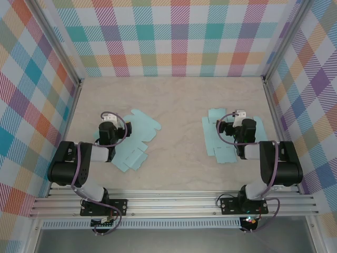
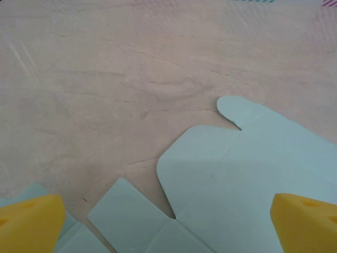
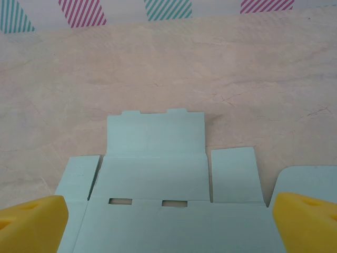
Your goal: Fold the paper box
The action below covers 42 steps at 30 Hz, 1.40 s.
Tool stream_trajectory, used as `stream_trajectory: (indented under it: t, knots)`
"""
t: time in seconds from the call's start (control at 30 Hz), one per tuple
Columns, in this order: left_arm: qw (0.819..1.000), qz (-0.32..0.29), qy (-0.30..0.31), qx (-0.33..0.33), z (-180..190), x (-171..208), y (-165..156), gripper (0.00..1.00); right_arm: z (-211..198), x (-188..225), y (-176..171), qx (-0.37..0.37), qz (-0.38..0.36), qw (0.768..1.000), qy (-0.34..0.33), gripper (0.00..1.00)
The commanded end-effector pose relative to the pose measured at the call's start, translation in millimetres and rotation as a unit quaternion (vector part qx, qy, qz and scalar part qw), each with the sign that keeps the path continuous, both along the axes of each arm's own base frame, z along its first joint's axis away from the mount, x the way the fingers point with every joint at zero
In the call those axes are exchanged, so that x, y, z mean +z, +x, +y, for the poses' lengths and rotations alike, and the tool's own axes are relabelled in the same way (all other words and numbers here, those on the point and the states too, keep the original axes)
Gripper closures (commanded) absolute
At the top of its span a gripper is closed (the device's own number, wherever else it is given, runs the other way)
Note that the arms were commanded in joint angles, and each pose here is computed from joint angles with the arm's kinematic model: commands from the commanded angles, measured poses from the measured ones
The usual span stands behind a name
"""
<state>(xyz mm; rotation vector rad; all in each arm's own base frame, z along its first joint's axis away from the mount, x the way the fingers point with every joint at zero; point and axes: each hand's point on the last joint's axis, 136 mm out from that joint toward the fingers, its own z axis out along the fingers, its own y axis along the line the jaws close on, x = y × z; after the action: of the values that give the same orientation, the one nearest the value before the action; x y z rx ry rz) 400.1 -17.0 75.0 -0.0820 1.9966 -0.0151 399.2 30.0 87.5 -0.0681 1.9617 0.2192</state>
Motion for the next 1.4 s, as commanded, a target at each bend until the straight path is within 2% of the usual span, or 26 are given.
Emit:
stream_trajectory:
  t: [0.0, 1.37]
  knots:
    - [1.0, -0.005, 0.002, 0.014, 9.2, 4.4, -2.1, 0.0, -3.5, 5.1, -2.0, -0.002, -0.008, 1.0, -0.006, 0.0]
    - [1.0, -0.005, 0.0, 0.014, 8.9, 4.3, -2.4, 0.0, -5.4, 8.2, -0.5, -0.008, 0.001, 1.0, -0.006, 0.0]
